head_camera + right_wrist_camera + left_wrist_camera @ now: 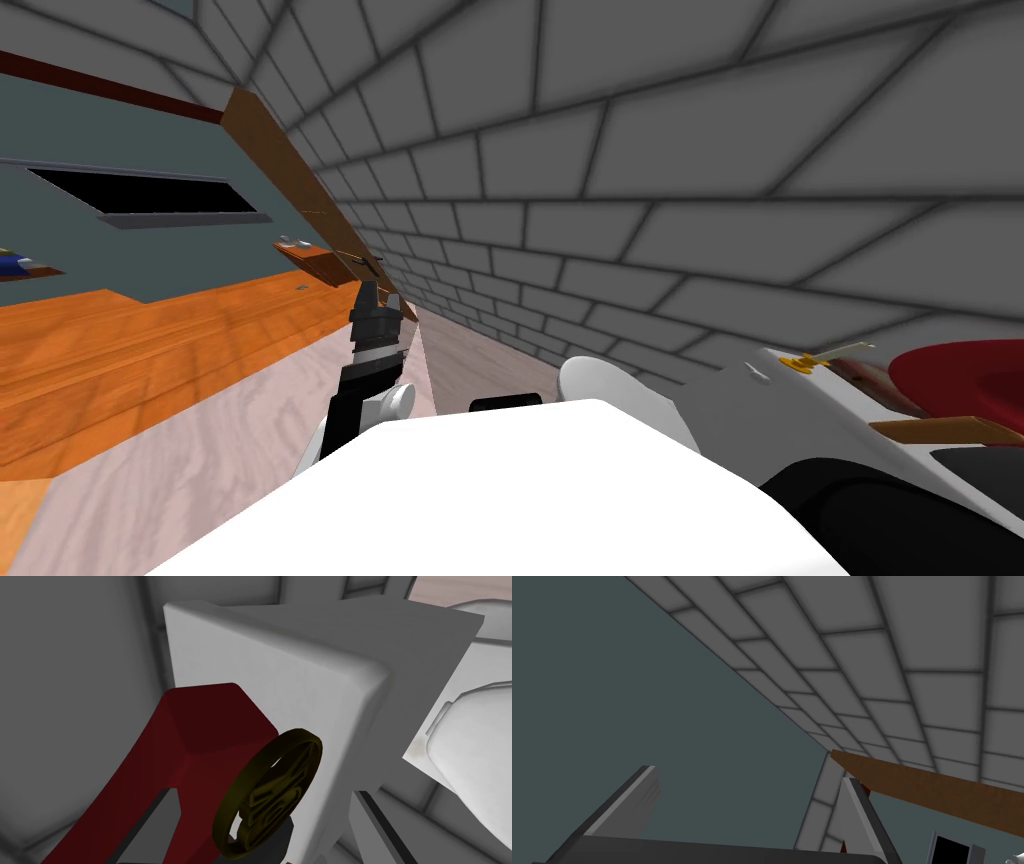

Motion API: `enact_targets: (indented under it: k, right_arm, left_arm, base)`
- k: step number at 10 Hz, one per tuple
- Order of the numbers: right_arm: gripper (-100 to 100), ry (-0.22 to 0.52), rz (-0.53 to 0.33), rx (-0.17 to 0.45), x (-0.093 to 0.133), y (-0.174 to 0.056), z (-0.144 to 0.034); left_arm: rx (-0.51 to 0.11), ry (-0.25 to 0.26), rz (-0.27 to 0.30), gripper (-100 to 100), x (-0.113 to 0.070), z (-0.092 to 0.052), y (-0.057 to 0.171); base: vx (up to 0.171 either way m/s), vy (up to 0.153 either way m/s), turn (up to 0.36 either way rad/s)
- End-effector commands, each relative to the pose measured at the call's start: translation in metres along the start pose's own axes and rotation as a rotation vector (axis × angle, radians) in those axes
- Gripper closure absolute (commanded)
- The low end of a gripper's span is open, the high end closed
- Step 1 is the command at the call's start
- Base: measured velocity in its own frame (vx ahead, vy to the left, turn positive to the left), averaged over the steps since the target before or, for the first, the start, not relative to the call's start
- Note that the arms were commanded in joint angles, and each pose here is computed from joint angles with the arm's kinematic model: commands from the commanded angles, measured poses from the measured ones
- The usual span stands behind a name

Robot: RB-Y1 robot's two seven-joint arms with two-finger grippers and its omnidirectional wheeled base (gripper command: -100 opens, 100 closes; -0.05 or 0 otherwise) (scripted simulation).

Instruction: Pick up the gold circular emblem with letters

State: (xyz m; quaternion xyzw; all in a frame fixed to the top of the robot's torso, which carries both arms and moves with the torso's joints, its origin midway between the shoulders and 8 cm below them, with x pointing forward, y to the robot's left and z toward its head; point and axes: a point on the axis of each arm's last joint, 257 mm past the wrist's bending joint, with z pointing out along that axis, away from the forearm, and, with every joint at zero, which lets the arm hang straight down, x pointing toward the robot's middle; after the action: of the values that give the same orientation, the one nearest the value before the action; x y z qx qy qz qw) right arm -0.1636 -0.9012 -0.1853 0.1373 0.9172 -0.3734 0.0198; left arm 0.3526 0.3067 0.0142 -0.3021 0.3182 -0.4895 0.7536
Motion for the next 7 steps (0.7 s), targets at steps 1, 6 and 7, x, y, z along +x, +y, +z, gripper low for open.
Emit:
enact_targets:
  k: [1,6,7]
  right_arm:
    - [-100,-0.009,0.031,-0.007,-0.002,0.001,0.001]
    - [-100,0.038,0.048,-0.006,0.032,0.005,0.003]
    - [-100,0.047,0.052,-0.013,0.037,0.008,0.003]
  left_arm:
    - [0.000,0.000,0.000,0,0.000,0.000,0.000]
    - [0.000,0.000,0.000,0,0.000,0.000,0.000]
    - [0.000,0.000,0.000,0,0.000,0.000,0.000]
  base:
    - [-0.019,-0.001,-0.025]
    - [-0.033,-0.003,0.095]
    - [-0.045,-0.004,0.117]
